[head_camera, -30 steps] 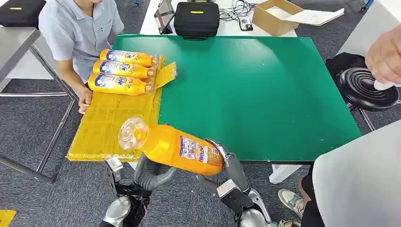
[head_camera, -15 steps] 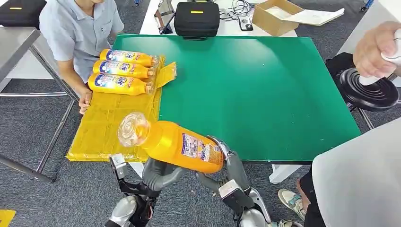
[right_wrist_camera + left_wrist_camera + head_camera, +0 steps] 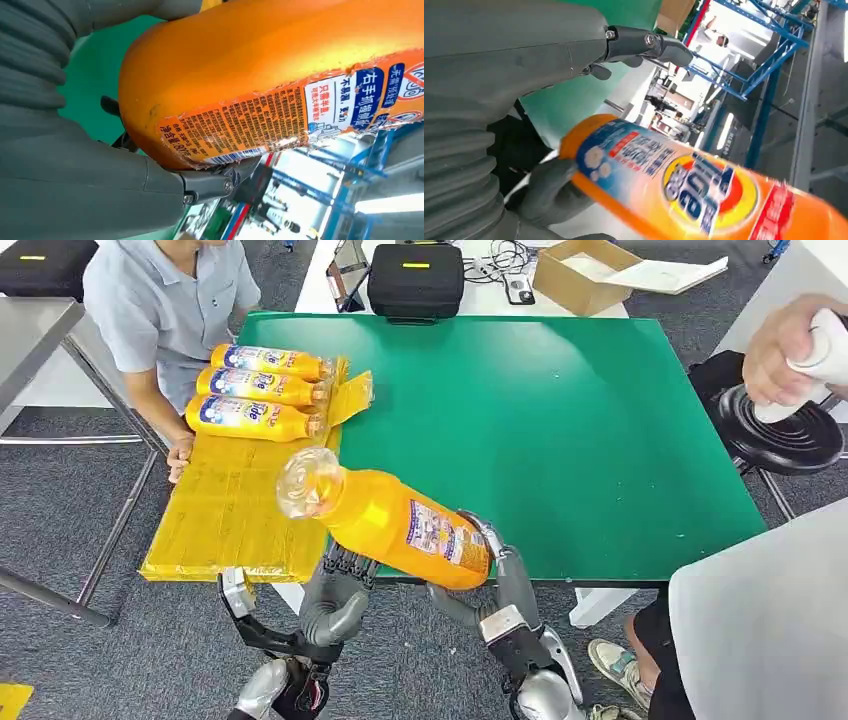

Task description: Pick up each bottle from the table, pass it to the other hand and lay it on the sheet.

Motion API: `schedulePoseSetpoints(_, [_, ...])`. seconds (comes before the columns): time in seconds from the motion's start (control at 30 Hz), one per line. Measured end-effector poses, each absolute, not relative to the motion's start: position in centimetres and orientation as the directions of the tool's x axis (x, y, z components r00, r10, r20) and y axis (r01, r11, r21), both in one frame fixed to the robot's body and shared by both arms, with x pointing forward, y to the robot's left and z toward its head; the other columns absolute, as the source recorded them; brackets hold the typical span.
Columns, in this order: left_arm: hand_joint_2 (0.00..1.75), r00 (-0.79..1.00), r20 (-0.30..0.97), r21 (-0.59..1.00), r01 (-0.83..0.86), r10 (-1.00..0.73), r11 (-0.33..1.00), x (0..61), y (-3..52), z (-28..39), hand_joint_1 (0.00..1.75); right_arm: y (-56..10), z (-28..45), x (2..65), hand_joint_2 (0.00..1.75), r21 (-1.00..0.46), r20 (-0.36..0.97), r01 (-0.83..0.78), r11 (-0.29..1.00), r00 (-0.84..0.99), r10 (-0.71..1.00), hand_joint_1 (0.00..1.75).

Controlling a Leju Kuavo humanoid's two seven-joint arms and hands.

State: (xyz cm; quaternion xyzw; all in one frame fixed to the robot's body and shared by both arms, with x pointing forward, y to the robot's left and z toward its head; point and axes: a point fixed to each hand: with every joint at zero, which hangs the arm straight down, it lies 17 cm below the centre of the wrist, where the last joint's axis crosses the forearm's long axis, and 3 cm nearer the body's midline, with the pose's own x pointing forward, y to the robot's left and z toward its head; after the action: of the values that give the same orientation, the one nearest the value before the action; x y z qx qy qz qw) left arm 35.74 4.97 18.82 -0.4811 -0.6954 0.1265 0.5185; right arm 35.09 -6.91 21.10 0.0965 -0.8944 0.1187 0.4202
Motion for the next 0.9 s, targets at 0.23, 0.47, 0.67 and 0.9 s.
schedulePoseSetpoints(0.23, [1.75,-0.052,0.635,-0.621,0.558,0.771,0.55,35.3,4.8,19.0,0.0,-8.7,20.6,36.1,1.75,-0.122,0.784,-0.226,0.966,-0.619,-0.046,1.75])
schedulePoseSetpoints(0.47, [1.75,-0.062,0.65,-0.611,0.551,0.758,0.569,35.3,4.8,18.8,0.0,-10.7,20.1,37.1,1.75,-0.116,0.794,-0.172,0.978,-0.608,-0.013,1.75])
schedulePoseSetpoints(0.67, [1.75,-0.069,0.648,-0.598,0.57,0.759,0.563,34.8,4.7,18.9,0.0,-10.0,16.3,38.0,1.75,-0.149,0.857,-0.224,0.963,-0.515,0.013,1.73])
schedulePoseSetpoints(0.9, [1.75,-0.086,0.685,-0.56,0.573,0.723,0.599,34.7,4.2,18.7,0.0,-7.9,14.4,37.9,1.75,-0.171,0.878,-0.269,0.948,-0.478,0.023,1.71])
